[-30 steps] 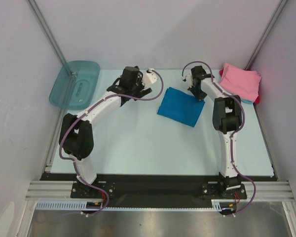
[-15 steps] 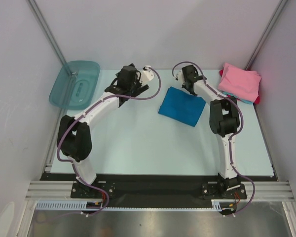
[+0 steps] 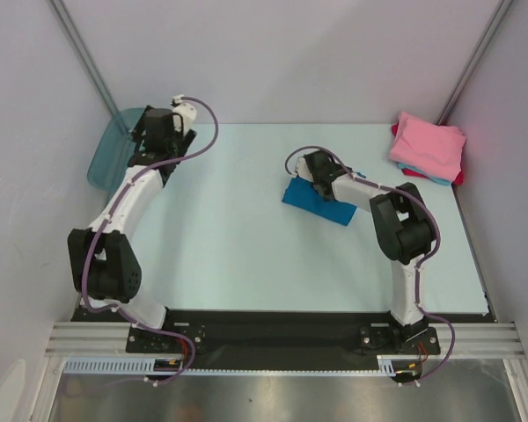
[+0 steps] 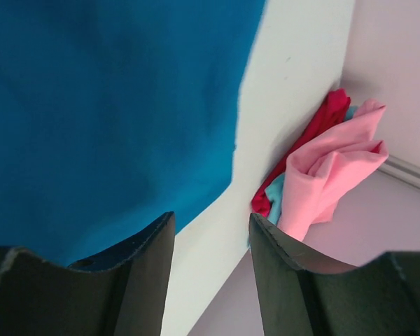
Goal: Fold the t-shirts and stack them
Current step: Fold the tshirt
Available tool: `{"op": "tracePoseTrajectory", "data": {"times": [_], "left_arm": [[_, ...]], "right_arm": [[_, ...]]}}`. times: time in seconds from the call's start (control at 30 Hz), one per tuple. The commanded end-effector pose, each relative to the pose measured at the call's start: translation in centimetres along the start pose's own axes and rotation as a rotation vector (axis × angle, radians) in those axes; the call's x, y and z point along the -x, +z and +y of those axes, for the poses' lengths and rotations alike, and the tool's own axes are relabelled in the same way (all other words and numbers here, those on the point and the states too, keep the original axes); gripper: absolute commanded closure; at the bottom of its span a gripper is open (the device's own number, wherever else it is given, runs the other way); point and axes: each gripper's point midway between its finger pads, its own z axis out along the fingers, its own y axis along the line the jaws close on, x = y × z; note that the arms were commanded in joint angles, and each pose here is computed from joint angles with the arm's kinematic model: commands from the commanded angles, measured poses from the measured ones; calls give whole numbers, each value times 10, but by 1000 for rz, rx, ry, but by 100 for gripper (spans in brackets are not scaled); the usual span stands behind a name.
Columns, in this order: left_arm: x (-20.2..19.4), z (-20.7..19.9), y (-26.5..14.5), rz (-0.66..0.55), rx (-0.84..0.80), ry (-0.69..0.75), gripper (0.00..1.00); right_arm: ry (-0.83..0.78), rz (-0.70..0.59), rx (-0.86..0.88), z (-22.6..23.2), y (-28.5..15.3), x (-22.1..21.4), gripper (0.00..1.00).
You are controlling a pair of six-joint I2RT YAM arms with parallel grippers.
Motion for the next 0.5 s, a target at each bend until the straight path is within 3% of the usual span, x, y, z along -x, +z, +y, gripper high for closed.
{"op": "tracePoseTrajectory", "data": {"times": [0.0,0.23,0.47], "left_arm": [[-16,25,-16,23,52,-75,0],[-23,54,-28,16,96,-64,0],[-18,69,-41,-11,129,-59,0]], "right_arm": [[27,-34,-56,-10,-26,9,48],[-26,-40,57,52,-46,11,48],[-34,85,187,134,-8,-17,47]]}}
